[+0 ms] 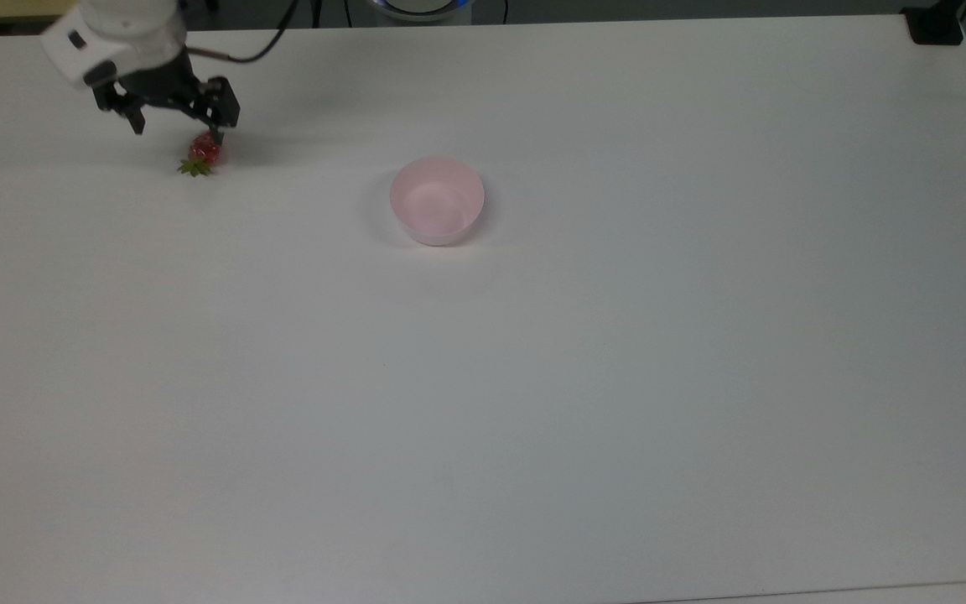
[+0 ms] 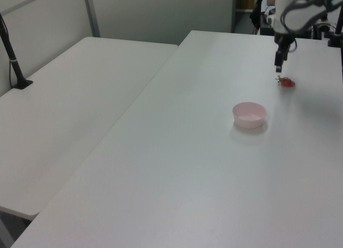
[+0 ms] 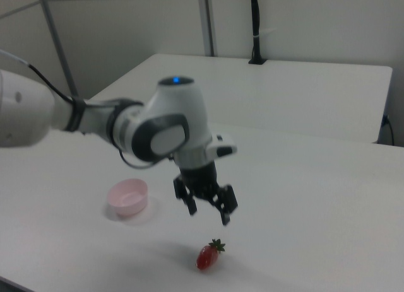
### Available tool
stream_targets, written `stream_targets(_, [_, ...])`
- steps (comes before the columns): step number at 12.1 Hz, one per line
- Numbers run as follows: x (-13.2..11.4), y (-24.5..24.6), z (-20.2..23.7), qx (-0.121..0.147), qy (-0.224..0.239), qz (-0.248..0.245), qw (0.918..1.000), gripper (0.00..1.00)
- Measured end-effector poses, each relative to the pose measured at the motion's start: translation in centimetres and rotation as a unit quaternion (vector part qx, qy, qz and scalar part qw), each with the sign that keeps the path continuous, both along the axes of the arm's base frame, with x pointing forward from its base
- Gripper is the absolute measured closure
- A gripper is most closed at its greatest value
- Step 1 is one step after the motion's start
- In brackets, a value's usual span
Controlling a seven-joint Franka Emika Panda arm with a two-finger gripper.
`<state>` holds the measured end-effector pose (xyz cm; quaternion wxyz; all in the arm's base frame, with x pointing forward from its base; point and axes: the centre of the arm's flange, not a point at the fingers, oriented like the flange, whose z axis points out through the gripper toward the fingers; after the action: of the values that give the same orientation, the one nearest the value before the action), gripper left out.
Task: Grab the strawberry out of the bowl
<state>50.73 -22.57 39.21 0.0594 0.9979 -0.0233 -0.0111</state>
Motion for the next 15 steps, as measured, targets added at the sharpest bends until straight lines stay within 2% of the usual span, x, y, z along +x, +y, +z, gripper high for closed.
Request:
stream_targets(2, [1.1, 1.5, 5.2, 0.035, -0.004, -0.014, 0.9993, 0.00])
stream_targets(4, [1.7, 3.4, 10.9, 0.058, -0.011, -0.028, 0.9979, 0.00])
stream_targets(7, [2.4, 7.2, 17.3, 0.066, -0.027, -0.055, 0.9959, 0.00])
stream_targets(10, [3.2, 11.4, 20.9, 0.068, -0.043, -0.072, 0.9941, 0.00])
stream_targets(15, [3.4, 16.4, 24.8, 0.069, -0.050, -0.046, 0.9953, 0.00])
